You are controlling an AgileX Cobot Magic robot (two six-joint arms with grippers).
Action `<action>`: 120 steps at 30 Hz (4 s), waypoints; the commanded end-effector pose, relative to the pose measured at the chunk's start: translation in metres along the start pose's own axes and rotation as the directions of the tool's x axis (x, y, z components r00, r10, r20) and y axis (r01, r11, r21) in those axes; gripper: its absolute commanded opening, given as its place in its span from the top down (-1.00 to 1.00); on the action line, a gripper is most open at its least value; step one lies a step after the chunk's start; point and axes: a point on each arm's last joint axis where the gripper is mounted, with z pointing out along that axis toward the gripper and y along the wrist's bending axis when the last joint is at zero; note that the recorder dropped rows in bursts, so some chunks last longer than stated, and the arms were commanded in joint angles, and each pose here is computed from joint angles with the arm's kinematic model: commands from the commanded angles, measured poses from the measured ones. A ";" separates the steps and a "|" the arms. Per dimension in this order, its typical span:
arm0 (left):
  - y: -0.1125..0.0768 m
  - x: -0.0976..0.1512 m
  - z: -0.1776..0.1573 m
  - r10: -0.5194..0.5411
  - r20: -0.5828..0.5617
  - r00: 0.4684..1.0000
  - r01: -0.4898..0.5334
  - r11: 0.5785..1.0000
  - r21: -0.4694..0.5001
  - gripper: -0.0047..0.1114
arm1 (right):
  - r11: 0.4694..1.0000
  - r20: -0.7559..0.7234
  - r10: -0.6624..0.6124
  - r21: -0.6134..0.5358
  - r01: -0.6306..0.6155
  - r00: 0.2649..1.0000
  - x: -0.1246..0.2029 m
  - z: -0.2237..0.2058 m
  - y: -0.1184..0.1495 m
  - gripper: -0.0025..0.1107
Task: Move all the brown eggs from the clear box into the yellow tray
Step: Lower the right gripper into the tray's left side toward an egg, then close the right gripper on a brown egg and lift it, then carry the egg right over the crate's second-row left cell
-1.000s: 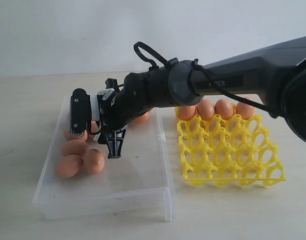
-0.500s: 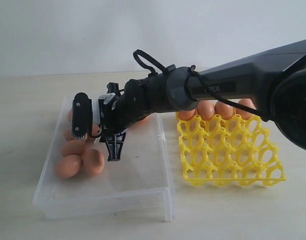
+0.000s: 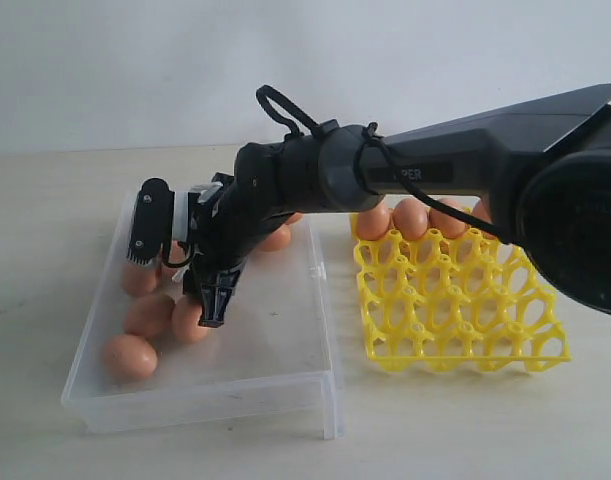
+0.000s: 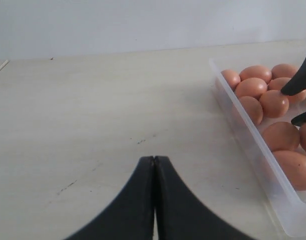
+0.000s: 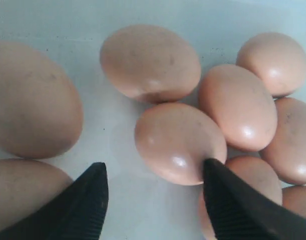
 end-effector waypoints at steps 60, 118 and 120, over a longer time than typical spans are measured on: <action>0.000 -0.001 0.000 0.002 0.001 1.000 -0.002 1.000 -0.004 0.92 | 0.774 0.168 0.529 0.306 -0.554 0.832 0.082 -0.129 -0.021 0.96; 0.000 -0.001 0.000 0.002 0.001 1.000 -0.002 1.000 -0.004 0.92 | 0.191 0.301 0.919 0.223 -0.956 0.254 0.134 -0.115 0.014 0.96; 0.000 -0.001 0.000 0.002 0.001 1.000 -0.002 1.000 -0.004 0.92 | 0.181 0.330 0.909 0.234 -0.955 0.253 0.137 -0.116 0.014 0.96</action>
